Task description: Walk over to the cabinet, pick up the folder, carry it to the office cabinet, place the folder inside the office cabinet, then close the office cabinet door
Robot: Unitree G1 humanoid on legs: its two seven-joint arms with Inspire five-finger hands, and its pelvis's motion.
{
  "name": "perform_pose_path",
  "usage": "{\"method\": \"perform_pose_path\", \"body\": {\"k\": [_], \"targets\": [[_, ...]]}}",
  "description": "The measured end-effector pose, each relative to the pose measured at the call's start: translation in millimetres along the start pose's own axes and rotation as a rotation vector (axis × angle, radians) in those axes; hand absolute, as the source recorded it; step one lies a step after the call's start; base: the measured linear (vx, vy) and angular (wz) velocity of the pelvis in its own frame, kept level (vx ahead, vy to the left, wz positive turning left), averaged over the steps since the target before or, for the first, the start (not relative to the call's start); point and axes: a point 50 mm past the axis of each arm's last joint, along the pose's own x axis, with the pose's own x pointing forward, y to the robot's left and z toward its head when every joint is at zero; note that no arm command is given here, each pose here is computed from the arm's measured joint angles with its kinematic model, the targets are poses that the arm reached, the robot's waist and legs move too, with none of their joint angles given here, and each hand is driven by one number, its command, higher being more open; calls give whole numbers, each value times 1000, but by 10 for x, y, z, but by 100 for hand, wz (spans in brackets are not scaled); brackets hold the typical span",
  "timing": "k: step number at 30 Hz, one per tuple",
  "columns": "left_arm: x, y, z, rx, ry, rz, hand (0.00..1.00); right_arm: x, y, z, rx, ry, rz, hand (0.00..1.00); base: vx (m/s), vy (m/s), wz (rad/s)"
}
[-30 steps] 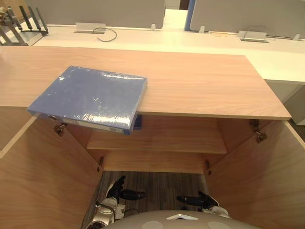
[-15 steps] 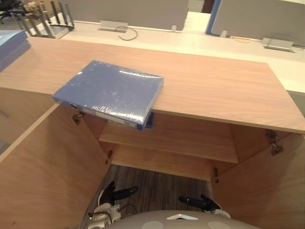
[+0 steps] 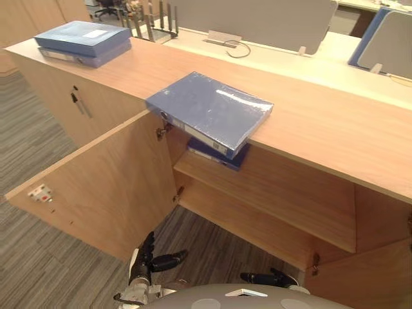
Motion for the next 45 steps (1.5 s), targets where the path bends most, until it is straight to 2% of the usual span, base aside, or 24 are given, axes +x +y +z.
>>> {"method": "perform_pose_path", "body": {"k": [2,8,10,13,18,29,32,37,39,42,45], "targets": [[-13,-46,160,16,-72,-17,100,-1,-5,-14,-22,7,0,100,-4,-37,40],[-176,-39,934,28,-417,9,100,-4,-41,-13,-86,11,-3,100,30,-19,23],[-291,-1,1214,18,-553,40,100,-6,-59,-17,-108,16,-4,100,65,4,12],[-432,113,1453,19,-681,109,100,-7,-69,-44,-110,29,-5,100,71,2,7],[-579,280,1621,-4,-784,229,100,-8,-85,-44,-110,35,-6,100,51,-8,1],[-805,370,1553,43,-783,271,100,-4,-101,-70,-109,75,-5,100,5,3,2],[-925,517,1625,164,-818,342,100,-4,-144,-54,-114,83,-8,100,35,16,17],[-1293,1041,1924,549,-929,586,100,-1,-225,40,-143,76,-16,100,44,12,-1],[-1384,1118,2017,645,-971,639,100,2,-224,63,-157,72,-7,100,43,13,-22],[-1470,1099,2231,801,-1093,673,100,4,-222,88,-162,63,-2,100,50,27,-40],[-1552,912,2496,985,-1302,635,100,4,-217,98,-179,57,5,100,54,25,-44]]}}
